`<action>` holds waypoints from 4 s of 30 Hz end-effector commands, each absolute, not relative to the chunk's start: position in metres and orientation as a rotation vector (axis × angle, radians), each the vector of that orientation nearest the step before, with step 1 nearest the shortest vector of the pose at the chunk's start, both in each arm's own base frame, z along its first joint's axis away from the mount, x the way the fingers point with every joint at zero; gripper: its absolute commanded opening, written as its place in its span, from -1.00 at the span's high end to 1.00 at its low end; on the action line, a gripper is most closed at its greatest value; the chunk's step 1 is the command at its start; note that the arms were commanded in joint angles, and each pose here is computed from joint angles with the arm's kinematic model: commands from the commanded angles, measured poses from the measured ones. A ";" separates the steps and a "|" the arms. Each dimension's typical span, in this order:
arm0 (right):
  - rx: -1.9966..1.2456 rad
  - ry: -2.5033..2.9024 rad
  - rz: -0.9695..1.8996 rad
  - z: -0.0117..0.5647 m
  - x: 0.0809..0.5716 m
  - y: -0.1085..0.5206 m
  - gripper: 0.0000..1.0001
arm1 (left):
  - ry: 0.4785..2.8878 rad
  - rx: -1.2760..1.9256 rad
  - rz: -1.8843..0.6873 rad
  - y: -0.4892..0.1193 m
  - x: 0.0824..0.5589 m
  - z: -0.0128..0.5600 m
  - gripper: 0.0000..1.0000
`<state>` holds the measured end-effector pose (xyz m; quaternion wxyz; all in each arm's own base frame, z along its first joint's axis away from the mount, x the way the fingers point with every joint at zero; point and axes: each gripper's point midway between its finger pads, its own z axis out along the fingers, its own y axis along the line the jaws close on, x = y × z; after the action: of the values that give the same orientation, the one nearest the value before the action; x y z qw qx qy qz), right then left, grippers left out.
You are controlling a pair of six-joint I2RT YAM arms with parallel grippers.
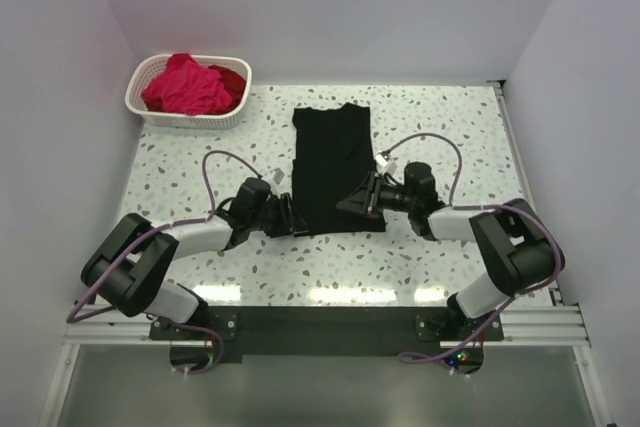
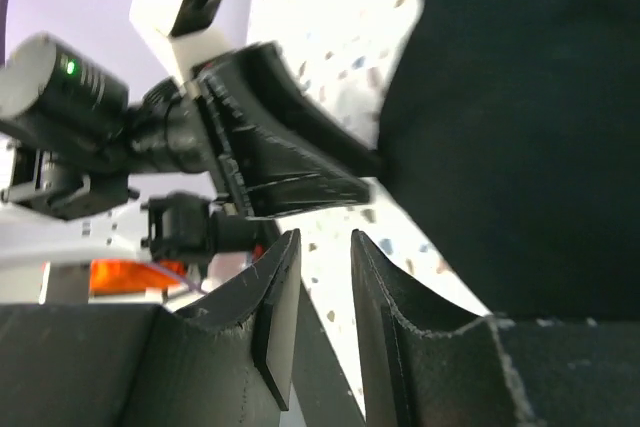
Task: Fold and stack the t-shirts
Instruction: Fold the tshirt
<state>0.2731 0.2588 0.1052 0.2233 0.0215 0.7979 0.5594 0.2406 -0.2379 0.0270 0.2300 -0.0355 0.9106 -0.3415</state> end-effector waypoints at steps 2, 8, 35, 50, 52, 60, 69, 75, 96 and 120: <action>0.020 2.122 1.620 0.102 0.279 0.295 0.38 | 2.519 -0.098 -0.881 -0.230 0.243 0.020 0.15; 0.113 2.216 1.723 0.042 0.262 0.308 0.40 | 2.550 -0.136 -0.865 -0.226 0.237 0.010 0.15; 0.070 2.440 1.238 0.039 0.247 0.197 0.29 | 2.492 -0.073 -0.765 -0.212 0.245 0.035 -0.01; 0.044 2.723 0.284 0.059 0.212 0.139 -0.18 | 2.469 0.026 -0.369 -0.179 0.256 0.074 -0.60; 0.043 2.723 0.297 0.055 0.213 0.148 -0.18 | 2.475 0.035 -0.361 -0.184 0.260 0.073 -0.53; 0.023 2.735 0.287 0.043 0.225 0.173 -0.09 | 2.494 0.076 -0.341 -0.198 0.265 0.064 -0.48; 0.016 2.762 0.199 0.021 0.225 0.174 0.06 | 2.505 0.080 -0.329 -0.197 0.262 0.056 -0.48; 0.006 2.740 0.234 0.038 0.227 0.180 0.04 | 2.500 0.075 -0.334 -0.196 0.260 0.057 -0.48; -0.008 2.807 0.054 0.007 0.220 0.164 0.13 | 2.508 0.073 -0.345 -0.197 0.257 0.056 -0.48; -0.082 2.881 0.065 -0.018 0.196 0.160 1.00 | 2.604 0.103 -0.270 -0.214 0.252 0.036 -0.27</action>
<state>0.2245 0.1813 0.0120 0.1805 -0.0123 0.9812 0.0672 0.2418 -0.2056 0.0260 0.2446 0.0452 0.9634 -0.0996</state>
